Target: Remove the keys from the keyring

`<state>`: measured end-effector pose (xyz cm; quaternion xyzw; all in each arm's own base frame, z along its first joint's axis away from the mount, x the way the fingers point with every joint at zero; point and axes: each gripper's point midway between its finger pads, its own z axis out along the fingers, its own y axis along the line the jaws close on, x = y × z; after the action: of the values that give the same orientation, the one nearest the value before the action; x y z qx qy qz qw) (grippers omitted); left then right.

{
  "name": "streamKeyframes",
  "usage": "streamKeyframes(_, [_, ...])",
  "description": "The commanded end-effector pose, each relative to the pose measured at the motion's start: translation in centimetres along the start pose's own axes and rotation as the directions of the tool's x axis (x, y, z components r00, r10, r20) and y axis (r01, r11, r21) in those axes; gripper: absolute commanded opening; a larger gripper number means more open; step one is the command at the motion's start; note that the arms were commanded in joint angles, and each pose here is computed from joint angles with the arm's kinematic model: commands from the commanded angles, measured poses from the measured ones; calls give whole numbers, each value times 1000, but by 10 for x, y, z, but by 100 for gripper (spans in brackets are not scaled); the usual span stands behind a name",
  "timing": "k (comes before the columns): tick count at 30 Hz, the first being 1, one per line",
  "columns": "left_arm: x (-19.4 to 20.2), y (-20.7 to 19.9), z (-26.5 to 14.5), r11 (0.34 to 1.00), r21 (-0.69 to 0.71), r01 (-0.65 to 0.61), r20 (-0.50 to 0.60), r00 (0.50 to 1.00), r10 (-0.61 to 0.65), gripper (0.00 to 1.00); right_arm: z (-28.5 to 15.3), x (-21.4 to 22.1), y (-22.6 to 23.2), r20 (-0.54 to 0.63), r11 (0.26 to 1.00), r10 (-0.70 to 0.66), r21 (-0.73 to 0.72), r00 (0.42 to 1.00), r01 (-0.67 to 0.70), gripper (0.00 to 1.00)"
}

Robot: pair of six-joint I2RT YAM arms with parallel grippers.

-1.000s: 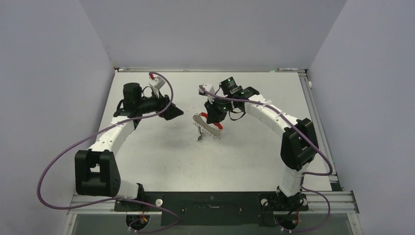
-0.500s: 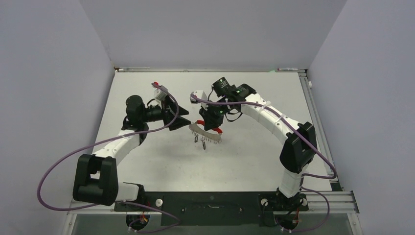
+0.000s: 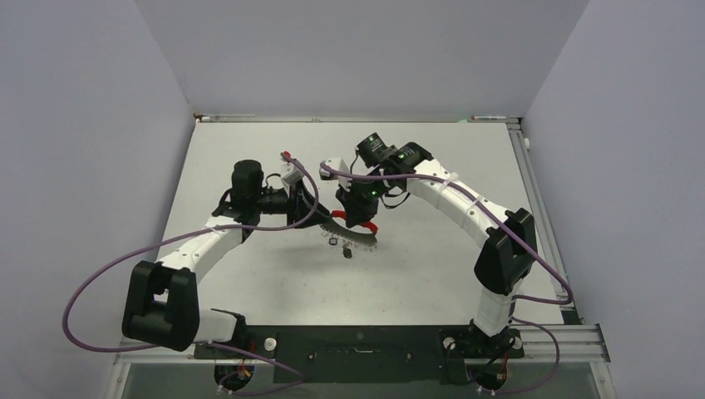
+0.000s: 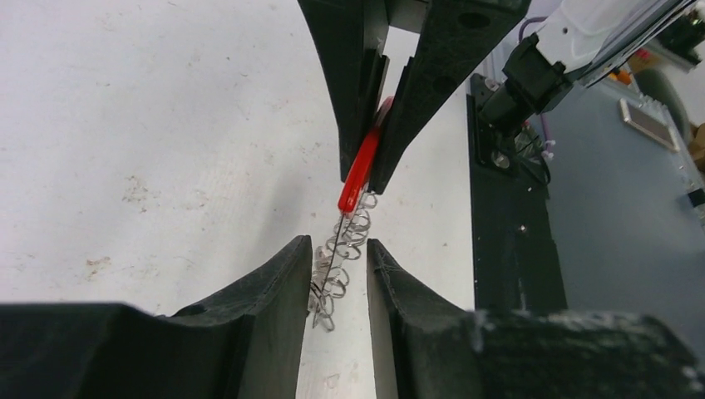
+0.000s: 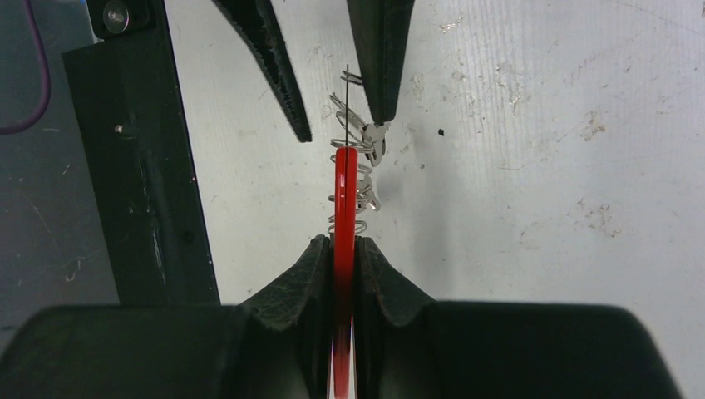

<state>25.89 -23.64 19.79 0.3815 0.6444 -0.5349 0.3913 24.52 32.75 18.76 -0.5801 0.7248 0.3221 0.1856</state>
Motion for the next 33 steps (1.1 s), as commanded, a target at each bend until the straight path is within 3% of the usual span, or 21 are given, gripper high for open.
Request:
streamKeyframes(1, [11, 0, -12, 997, -20, -72, -105, 992, 69, 25, -33, -34, 12, 103, 997, -68, 31, 992, 65, 5])
streamKeyframes(8, [-3, 32, -46, 969, -196, -148, -108, 986, 129, 26, -32, -31, 12, 90, 999, -48, 17, 995, 47, 5])
streamKeyframes(11, [-5, 21, -47, 968, -173, -183, -127, 979, 162, 34, -29, -32, 13, 91, 999, -45, 1, 995, 45, 5])
streamKeyframes(17, [-27, 12, -37, 979, -130, -158, -35, 987, 155, 50, -23, -38, 16, 107, 998, -42, -38, 993, 46, 5])
streamKeyframes(25, [-37, 5, -19, 991, -71, -112, 49, 992, 116, 53, -16, -44, 25, 117, 994, -42, -98, 992, 54, 5])
streamKeyframes(33, [-20, -17, -2, 996, 55, -70, 17, 997, 69, 51, -14, -48, 24, 124, 991, -53, -113, 991, 67, 6])
